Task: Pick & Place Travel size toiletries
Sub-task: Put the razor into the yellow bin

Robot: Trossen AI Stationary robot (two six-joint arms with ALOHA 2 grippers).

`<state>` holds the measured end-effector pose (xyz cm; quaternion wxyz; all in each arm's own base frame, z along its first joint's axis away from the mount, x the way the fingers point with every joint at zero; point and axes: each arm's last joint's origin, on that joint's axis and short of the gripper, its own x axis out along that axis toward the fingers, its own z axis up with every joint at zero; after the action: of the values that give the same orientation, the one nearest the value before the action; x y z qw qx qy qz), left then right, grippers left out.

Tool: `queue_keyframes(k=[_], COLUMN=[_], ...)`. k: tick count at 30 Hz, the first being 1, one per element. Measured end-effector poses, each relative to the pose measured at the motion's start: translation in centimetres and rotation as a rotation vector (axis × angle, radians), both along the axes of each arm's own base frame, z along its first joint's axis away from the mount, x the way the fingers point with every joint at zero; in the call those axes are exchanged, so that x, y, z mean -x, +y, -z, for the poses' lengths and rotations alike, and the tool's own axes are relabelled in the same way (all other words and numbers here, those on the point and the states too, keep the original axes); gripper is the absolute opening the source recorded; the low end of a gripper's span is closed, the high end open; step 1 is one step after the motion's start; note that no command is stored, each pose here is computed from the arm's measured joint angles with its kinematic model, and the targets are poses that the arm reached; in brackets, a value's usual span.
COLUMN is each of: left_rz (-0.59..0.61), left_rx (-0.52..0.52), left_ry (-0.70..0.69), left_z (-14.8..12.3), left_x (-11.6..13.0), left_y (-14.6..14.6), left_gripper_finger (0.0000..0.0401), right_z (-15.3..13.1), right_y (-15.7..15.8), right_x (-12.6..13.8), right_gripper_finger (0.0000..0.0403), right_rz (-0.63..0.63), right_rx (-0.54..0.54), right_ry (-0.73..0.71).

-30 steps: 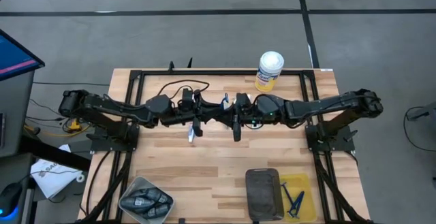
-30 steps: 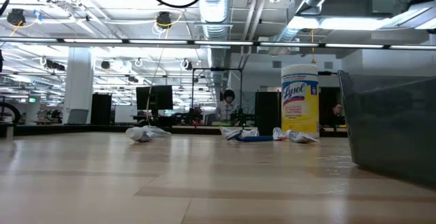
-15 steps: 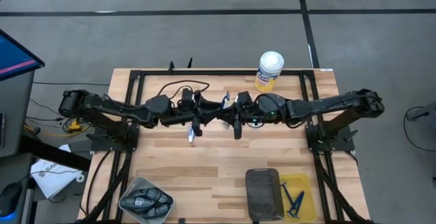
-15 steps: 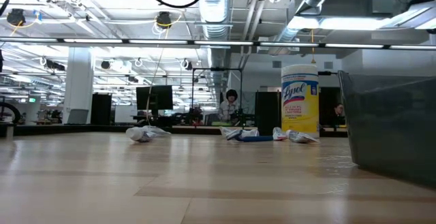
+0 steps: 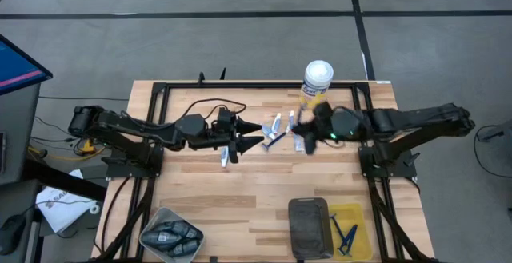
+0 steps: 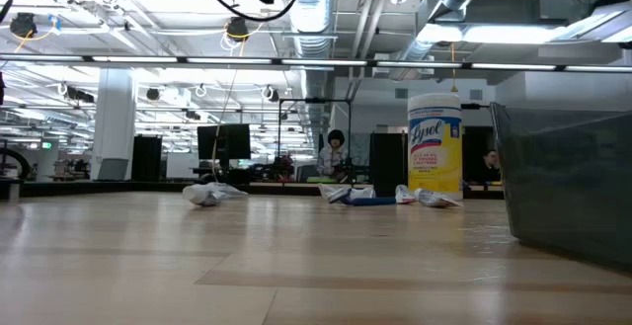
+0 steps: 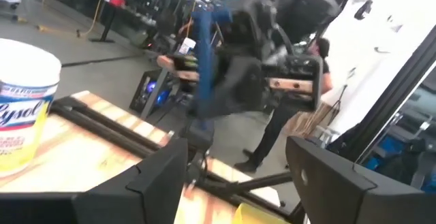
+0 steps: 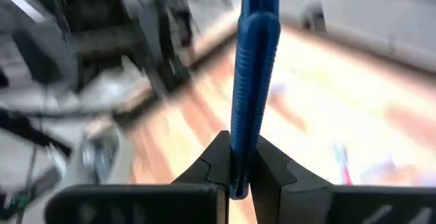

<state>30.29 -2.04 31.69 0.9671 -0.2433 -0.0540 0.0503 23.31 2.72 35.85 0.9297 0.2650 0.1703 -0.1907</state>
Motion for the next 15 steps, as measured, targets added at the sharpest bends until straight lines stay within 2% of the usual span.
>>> queue_keyframes(k=[4,8,11,15], left_rz=[-0.001,-0.006,-0.007,-0.007], left_rx=[-0.002,-0.009,-0.011,-0.012], left_ry=[0.020,0.028,0.031,0.034], left_z=[0.2,0.3,0.3,0.3], left_x=[0.0,0.0,0.0,0.0], left_y=[0.0,0.1,0.1,0.1], left_gripper_finger=[0.0237,0.0228,0.0223,0.0224], right_z=[1.9,3.8,4.9,6.2], right_y=[2.1,5.5,8.6,13.0], right_x=[2.9,4.8,6.0,7.6], right_gripper_finger=[0.0021,0.0021,0.0021,0.0021], right_rz=[0.022,0.064,0.087,0.167], right_rx=[-0.141,-0.280,-0.384,-0.542], right_ry=[0.227,0.400,0.456,0.455])
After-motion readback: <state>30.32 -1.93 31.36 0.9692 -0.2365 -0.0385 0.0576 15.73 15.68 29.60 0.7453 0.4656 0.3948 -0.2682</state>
